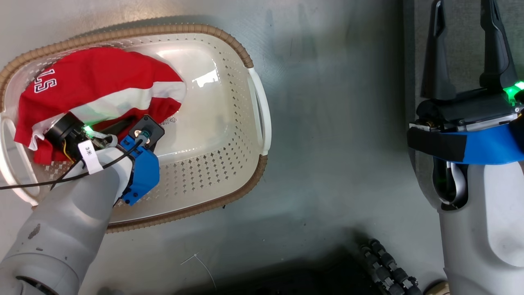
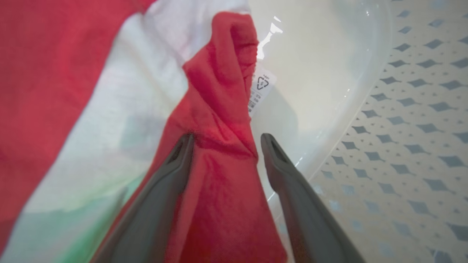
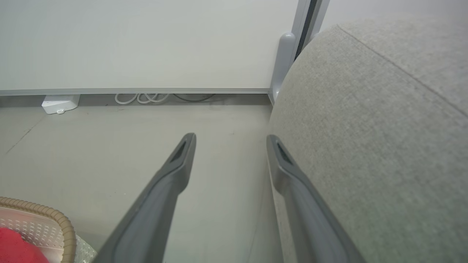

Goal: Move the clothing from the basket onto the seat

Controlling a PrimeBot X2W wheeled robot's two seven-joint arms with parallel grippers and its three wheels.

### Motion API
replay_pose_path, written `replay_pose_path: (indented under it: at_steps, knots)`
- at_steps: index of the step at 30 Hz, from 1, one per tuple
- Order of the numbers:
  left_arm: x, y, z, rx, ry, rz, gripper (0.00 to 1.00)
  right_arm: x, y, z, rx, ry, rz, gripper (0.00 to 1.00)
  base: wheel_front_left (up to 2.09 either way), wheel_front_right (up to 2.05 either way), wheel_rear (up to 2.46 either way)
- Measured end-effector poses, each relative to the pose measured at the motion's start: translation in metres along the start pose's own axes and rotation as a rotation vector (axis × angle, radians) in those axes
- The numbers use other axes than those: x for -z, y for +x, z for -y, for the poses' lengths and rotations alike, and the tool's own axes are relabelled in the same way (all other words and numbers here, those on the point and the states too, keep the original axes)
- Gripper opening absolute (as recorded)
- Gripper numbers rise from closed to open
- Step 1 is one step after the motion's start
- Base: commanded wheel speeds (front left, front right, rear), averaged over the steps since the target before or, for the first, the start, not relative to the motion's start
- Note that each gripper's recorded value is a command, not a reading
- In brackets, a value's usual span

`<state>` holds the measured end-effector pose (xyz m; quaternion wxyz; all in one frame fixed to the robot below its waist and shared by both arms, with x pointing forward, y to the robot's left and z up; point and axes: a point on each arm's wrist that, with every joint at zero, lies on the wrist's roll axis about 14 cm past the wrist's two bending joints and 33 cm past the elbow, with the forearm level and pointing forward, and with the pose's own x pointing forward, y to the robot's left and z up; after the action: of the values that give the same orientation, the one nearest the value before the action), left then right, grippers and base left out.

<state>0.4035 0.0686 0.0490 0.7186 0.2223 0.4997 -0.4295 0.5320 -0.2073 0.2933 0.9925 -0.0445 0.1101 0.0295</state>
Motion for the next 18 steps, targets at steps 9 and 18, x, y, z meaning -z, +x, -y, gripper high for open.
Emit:
replay_pose_path:
  at_steps: [9,18]
  knots:
    - [0.0029,0.0037,-0.0044,-0.008,0.011,-0.009,0.0,0.0057,0.001,0.0006,0.004,-0.001,-0.007,1.0,0.0,0.0,0.0]
    - [-0.0057,-0.0027,-0.0073,-0.014,0.016,0.015,0.0,-0.0018,0.0026,0.0019,0.01,0.008,0.009,1.0,0.0,0.0,0.0]
